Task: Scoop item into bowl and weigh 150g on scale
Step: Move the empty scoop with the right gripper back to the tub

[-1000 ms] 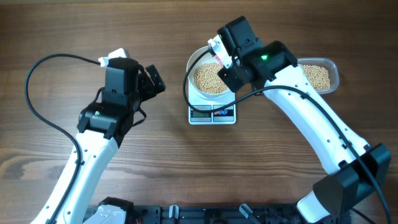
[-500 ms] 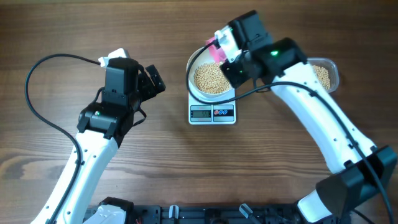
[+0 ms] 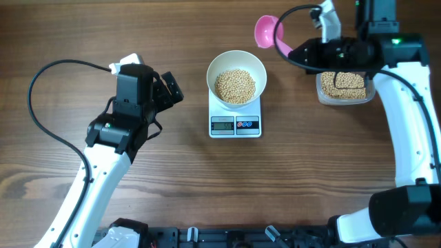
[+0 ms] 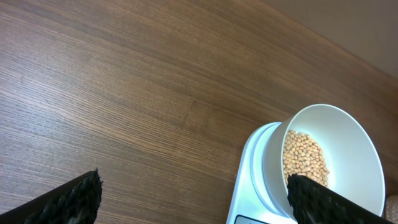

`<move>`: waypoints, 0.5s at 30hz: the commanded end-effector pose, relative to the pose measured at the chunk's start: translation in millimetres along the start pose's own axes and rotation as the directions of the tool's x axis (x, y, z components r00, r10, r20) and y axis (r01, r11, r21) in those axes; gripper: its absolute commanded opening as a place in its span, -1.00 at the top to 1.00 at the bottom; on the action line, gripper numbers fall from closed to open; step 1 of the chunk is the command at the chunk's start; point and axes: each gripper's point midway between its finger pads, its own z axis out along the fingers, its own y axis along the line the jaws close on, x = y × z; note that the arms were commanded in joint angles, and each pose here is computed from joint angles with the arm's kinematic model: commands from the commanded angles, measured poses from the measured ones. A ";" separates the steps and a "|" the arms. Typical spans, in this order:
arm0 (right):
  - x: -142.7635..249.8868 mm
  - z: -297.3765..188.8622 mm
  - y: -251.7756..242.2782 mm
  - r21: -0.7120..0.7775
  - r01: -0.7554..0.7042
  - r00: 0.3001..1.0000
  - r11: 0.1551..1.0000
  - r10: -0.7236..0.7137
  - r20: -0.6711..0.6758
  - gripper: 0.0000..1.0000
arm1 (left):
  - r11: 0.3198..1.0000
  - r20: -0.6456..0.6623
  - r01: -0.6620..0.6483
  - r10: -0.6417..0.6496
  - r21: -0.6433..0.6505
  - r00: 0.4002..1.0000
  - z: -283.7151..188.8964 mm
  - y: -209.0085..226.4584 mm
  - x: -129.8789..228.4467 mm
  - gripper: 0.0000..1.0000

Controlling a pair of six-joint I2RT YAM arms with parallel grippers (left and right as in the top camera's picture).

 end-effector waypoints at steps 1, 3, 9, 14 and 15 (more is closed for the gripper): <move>-15.3 -25.4 24.1 -0.171 -0.019 0.996 0.985 0.033 0.079 0.91 | 1.000 0.001 0.005 -0.005 -0.005 1.000 0.7 2.2 -1.4 -1.00; -18.6 -37.2 19.2 -0.209 -0.040 0.992 0.977 0.064 0.106 0.91 | 1.000 0.001 0.005 -0.005 -0.005 1.000 0.7 2.2 -1.4 -1.00; -19.2 -68.3 -18.4 -0.182 -0.134 0.973 0.974 0.164 0.163 0.91 | 1.000 0.000 0.004 -0.004 -0.006 1.000 1.2 2.3 -1.1 -1.00; 10.8 -86.2 -88.0 0.129 -0.281 0.955 0.951 0.264 0.139 0.92 | 1.000 -0.001 0.004 -0.004 -0.006 1.000 1.2 2.4 -1.0 -1.00; 19.4 -92.3 -103.9 0.214 -0.302 0.951 0.929 0.279 0.133 0.91 | 1.000 0.000 0.004 -0.004 -0.006 1.000 1.2 2.3 -1.1 -1.00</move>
